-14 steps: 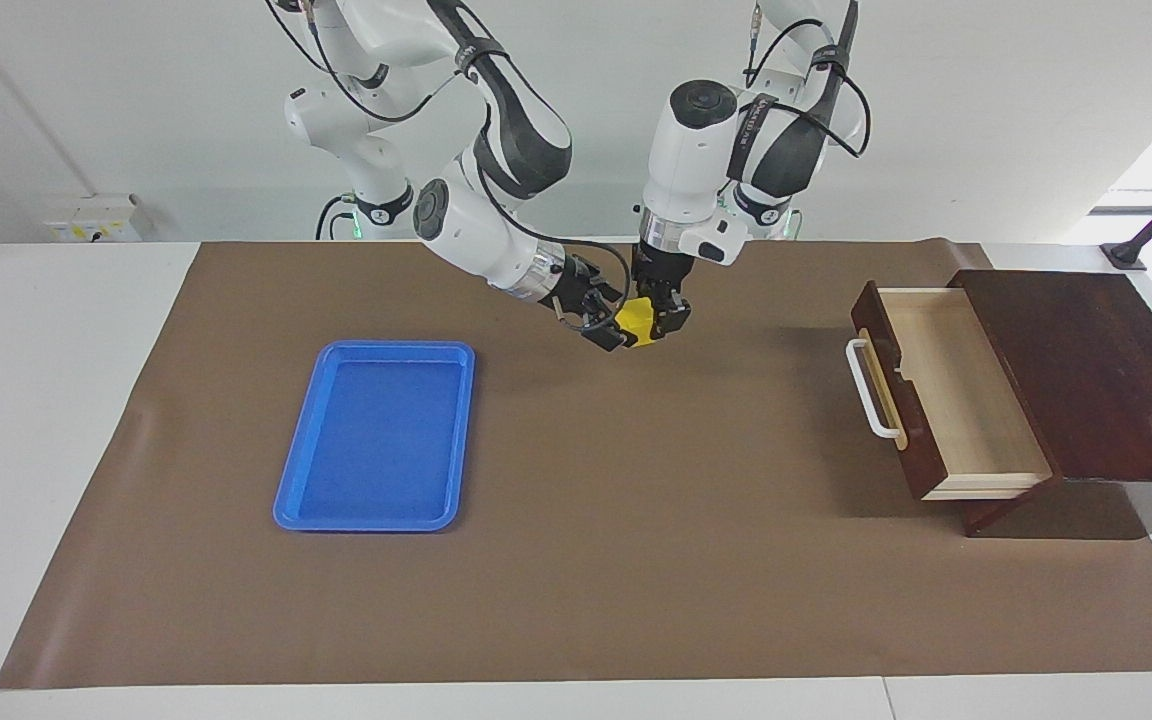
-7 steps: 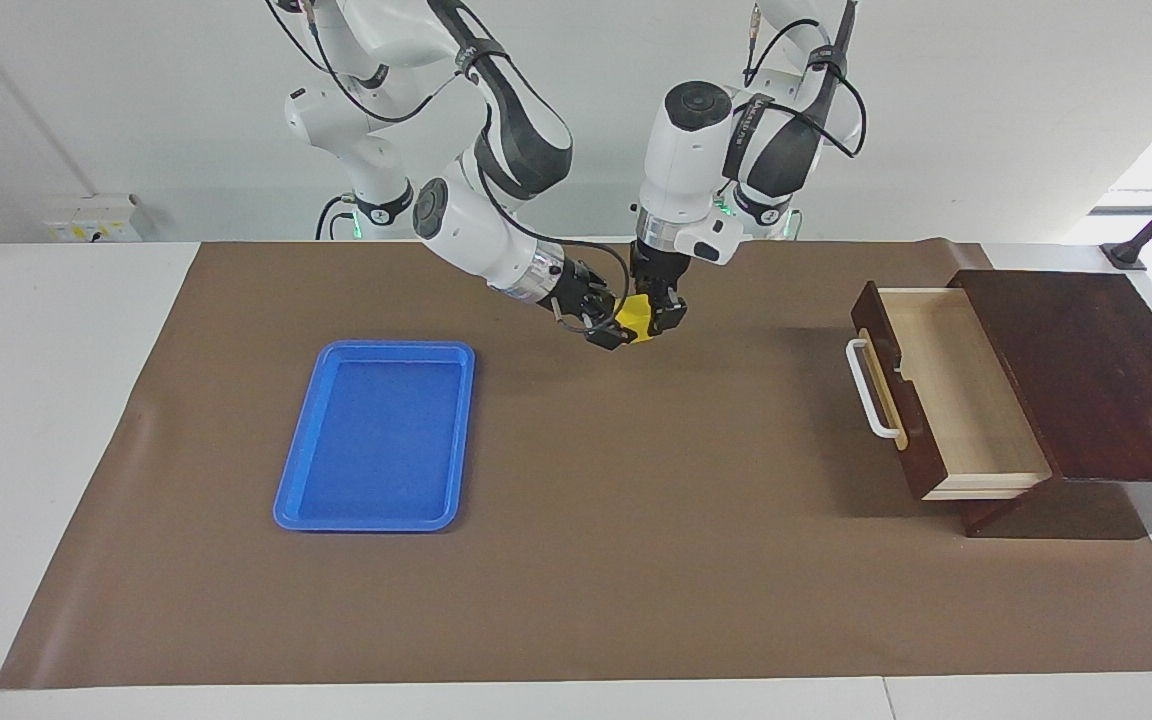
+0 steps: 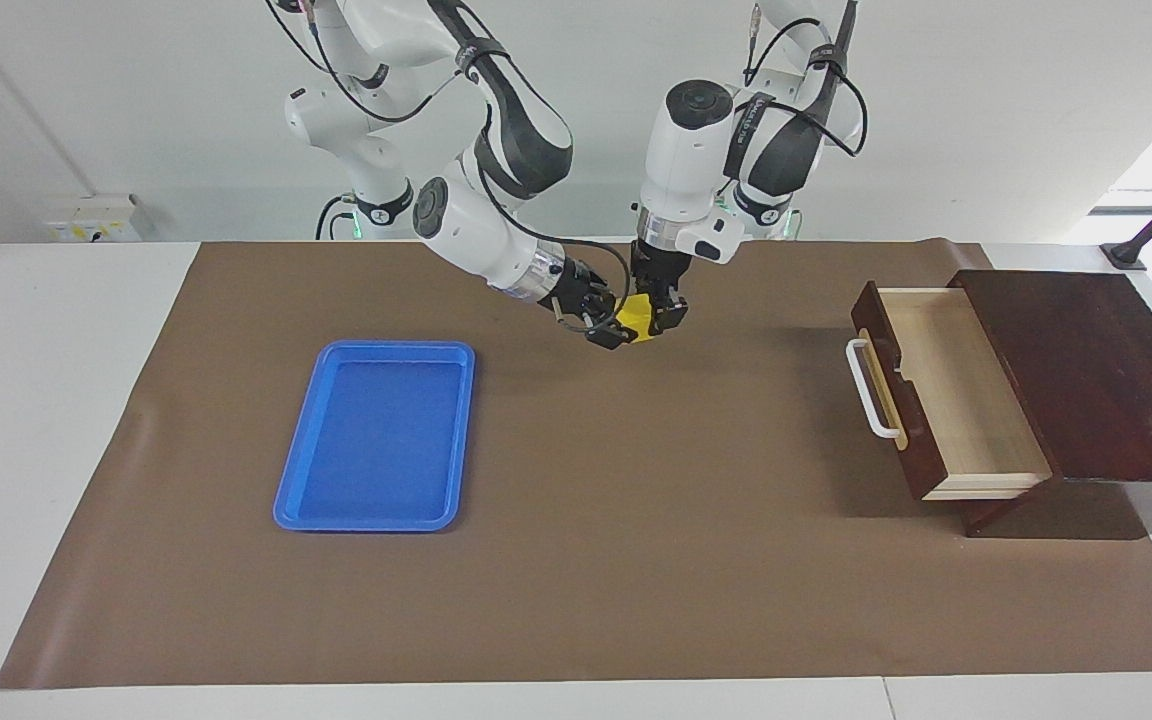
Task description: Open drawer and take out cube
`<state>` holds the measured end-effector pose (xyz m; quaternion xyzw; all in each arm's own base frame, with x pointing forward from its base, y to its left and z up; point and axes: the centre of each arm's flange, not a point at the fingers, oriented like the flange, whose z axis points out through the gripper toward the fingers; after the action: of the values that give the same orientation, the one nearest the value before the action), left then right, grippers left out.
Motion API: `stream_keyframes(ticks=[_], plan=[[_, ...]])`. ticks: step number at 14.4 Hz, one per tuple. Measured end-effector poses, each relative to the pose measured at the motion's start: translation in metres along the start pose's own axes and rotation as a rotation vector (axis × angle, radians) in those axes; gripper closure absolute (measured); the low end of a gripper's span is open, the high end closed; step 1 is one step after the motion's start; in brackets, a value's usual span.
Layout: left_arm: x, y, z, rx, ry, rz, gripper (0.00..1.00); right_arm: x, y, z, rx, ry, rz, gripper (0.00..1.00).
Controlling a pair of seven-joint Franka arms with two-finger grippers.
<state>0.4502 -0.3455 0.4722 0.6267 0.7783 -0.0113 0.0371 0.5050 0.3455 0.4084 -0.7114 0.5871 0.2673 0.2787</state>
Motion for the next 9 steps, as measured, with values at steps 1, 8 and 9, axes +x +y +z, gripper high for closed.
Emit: stream_keyframes(ticks=[1, 8, 9], plan=[[0.002, 0.004, -0.002, -0.003, -0.002, -0.007, 0.16, 0.000, 0.000, 0.000, -0.002, -0.001, 0.000, 0.42], [0.117, 0.102, -0.008, 0.001, 0.032, -0.005, 0.00, 0.034, -0.027, -0.047, -0.002, -0.047, 0.071, 0.44], [0.144, 0.119, -0.009, -0.004, 0.045, 0.004, 0.00, 0.054, -0.039, -0.072, 0.022, -0.051, 0.102, 0.44]])
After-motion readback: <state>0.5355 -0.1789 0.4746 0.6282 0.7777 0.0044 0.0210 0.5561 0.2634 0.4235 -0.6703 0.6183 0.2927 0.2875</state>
